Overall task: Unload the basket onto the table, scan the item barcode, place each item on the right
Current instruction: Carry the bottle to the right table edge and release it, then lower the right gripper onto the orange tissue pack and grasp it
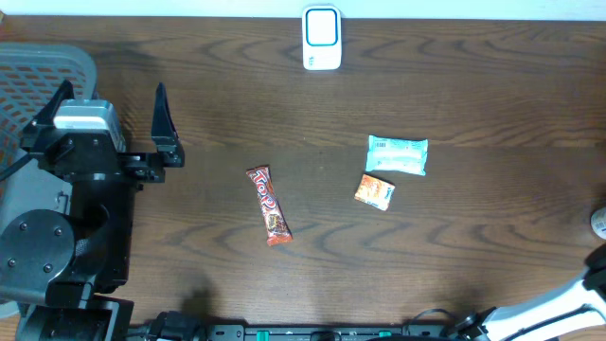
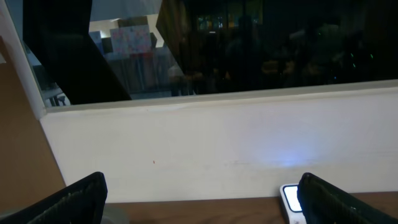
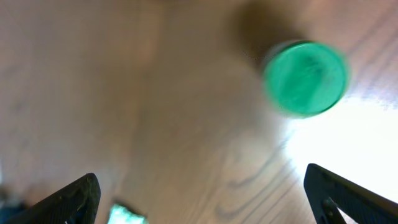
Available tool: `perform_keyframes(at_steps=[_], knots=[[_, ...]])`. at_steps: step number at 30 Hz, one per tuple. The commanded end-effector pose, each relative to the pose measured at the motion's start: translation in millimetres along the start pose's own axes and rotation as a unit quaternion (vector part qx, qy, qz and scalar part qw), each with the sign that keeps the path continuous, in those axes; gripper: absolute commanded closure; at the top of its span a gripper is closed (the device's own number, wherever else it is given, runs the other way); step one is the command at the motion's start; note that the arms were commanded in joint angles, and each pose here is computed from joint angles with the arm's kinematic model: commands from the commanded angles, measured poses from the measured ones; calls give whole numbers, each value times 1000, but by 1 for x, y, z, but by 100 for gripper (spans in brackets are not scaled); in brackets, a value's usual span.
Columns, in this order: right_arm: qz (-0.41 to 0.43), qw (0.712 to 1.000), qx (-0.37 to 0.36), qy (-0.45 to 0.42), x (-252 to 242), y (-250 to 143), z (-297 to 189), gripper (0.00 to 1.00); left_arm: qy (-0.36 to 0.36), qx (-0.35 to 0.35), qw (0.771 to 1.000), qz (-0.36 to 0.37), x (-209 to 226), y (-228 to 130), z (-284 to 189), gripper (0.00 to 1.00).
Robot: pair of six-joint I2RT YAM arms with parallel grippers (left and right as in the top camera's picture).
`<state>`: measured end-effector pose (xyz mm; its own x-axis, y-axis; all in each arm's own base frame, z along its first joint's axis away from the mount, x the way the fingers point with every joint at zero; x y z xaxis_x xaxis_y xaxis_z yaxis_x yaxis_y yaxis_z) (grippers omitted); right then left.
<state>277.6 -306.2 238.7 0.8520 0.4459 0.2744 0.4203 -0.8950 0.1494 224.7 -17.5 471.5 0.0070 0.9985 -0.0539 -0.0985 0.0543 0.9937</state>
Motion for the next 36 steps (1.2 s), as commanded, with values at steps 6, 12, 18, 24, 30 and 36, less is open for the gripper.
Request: perform_keyframes(at_steps=[6, 12, 18, 24, 30, 36], knots=[[-189, 979, 15, 76, 128, -111, -67, 1, 1, -8, 1000, -7, 1, 3, -2, 2], [-344, 925, 151, 54, 183, -215, -29, 1, 1, -8, 1000, -8, 1, 3, -2, 2], [-352, 920, 172, -1, 216, -296, 47, 1, 1, -10, 1000, -8, 1, 4, -3, 2], [-357, 911, 204, -38, 211, -360, 123, 1, 0, -25, 1000, -11, 3, 11, -16, 2], [-358, 895, 236, -124, 184, -386, 170, 1, -1, -48, 999, -15, 6, 21, -32, 2], [-370, 878, 250, -171, 168, -399, 198, 1, -1, -62, 998, -17, 8, 27, -43, 2]])
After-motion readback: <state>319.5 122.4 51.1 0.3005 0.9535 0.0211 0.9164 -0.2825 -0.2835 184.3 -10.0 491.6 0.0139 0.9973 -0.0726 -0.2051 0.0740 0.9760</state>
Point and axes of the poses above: each gripper's point midway between its finger pads, its own z axis out along the fingers, its own x axis along the line the jaws close on, y = z × x, the point moved 4 cm from there along -z, back along the fingers, and after that the axes turned 7 degrees about -z, right-handed, at the moved point
